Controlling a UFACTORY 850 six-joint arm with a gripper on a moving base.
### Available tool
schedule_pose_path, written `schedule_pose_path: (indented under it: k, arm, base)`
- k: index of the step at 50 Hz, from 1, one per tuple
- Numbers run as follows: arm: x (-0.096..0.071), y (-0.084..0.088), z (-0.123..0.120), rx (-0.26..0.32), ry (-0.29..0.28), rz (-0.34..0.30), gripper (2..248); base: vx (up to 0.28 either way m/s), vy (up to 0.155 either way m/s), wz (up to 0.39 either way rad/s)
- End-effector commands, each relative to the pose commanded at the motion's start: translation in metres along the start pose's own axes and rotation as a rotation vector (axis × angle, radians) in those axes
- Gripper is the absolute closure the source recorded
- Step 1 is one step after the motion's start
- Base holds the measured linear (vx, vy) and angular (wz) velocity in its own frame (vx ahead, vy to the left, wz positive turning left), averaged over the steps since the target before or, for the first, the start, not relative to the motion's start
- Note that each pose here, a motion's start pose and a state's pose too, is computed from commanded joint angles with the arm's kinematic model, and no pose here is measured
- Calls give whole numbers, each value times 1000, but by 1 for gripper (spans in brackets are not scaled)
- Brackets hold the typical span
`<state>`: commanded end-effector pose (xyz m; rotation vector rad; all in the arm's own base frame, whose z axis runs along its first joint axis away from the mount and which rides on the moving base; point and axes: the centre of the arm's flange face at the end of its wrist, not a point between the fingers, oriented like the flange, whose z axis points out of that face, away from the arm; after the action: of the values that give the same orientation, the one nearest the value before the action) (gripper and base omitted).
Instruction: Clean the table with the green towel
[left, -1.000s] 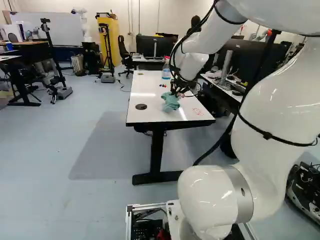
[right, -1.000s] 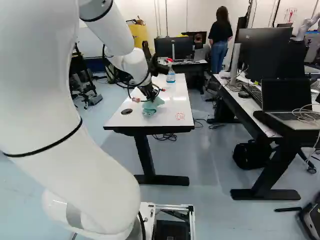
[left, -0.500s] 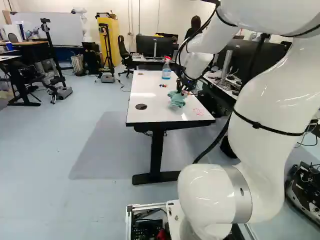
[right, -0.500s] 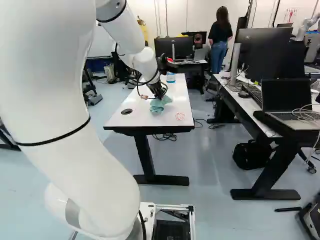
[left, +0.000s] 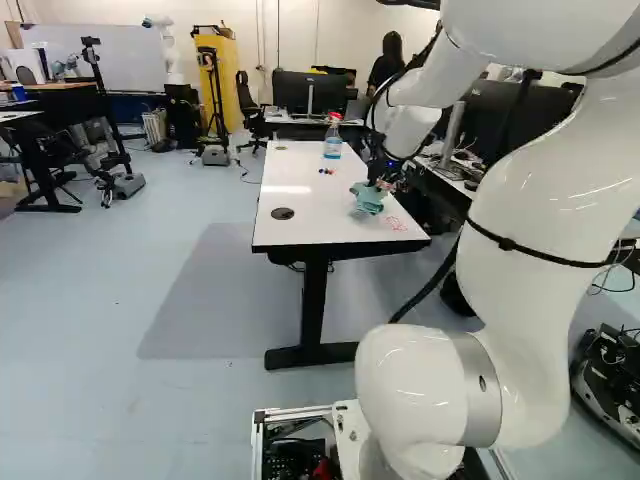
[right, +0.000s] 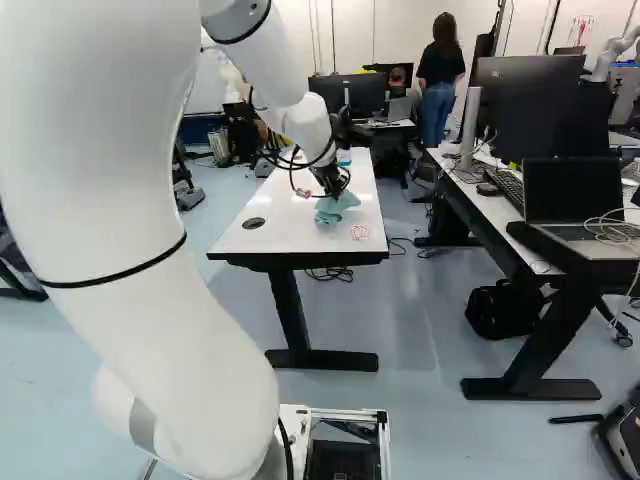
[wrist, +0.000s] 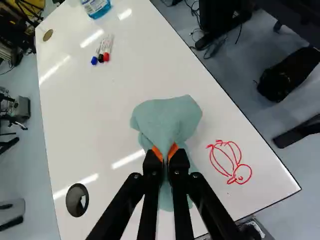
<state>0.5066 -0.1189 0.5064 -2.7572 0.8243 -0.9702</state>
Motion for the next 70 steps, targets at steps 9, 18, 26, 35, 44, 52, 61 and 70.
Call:
schedule_pose_path:
  k: [9, 18, 26, 35, 44, 52, 61, 70]
  arm:
    - [4, 13, -1, -15, 7, 21, 220]
    - [5, 22, -4, -24, 11, 34, 220]
    - [4, 24, -5, -26, 11, 37, 220]
    - [4, 24, -5, -26, 11, 37, 220]
    - [1, 23, -7, -25, 10, 36, 220]
    - [-3, 23, -10, -24, 9, 34, 220]
    - [-12, 26, -17, -26, 7, 35, 220]
    - [-23, 33, -27, -31, 8, 42, 220]
  base:
    - [0, 0, 0]
    - [0, 0, 0]
    - [0, 0, 0]
    - [0, 0, 0]
    - [0, 0, 0]
    - [0, 0, 0]
    - [0, 0, 0]
    - [0, 0, 0]
